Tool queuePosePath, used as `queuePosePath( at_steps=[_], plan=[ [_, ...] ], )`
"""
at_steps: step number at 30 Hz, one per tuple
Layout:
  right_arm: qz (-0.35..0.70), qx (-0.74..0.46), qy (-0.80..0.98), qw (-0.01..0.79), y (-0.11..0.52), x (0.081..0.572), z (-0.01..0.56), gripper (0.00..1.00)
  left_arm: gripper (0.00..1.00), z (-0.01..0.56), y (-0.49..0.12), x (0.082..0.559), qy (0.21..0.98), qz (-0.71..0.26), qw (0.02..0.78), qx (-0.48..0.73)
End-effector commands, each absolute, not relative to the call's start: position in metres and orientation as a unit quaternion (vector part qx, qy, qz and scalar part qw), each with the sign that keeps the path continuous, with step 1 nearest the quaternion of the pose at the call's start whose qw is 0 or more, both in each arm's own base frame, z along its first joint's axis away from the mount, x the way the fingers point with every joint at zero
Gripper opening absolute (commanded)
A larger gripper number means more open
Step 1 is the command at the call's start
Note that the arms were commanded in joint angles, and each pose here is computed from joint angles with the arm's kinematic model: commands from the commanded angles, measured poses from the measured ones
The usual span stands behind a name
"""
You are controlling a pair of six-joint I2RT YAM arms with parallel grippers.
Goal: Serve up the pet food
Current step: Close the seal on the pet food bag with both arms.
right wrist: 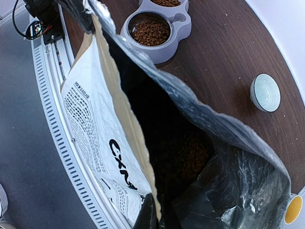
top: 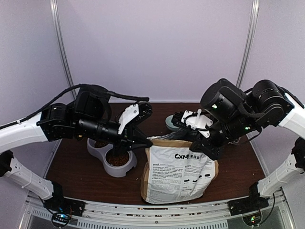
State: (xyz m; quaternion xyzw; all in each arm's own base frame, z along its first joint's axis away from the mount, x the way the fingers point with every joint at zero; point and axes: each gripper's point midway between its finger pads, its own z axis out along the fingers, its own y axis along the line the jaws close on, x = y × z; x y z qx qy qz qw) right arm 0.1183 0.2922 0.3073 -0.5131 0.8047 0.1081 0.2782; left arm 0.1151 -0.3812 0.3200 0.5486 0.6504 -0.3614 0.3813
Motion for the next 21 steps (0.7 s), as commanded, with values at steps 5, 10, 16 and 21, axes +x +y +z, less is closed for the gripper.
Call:
queuePosePath(
  at_steps=[5, 10, 16, 21],
  plan=[
    [0.193, -0.457, 0.794, 0.352, 0.295, 0.133, 0.335, 0.01, 0.00, 0.373, -0.372, 0.147, 0.642, -0.416, 0.469, 0.442],
    [0.280, -0.474, 0.762, 0.341, 0.309, 0.110, 0.371, 0.50, 0.00, 0.368, -0.367, 0.142, 0.642, -0.431, 0.464, 0.433],
    [0.313, -0.490, 0.742, 0.335, 0.323, 0.101, 0.395, 0.80, 0.00, 0.371, -0.363, 0.136, 0.627, -0.446, 0.471, 0.432],
    [0.264, -0.496, 0.755, 0.338, 0.337, 0.120, 0.381, 0.93, 0.00, 0.369, -0.360, 0.132, 0.623, -0.451, 0.467, 0.436]
  ],
)
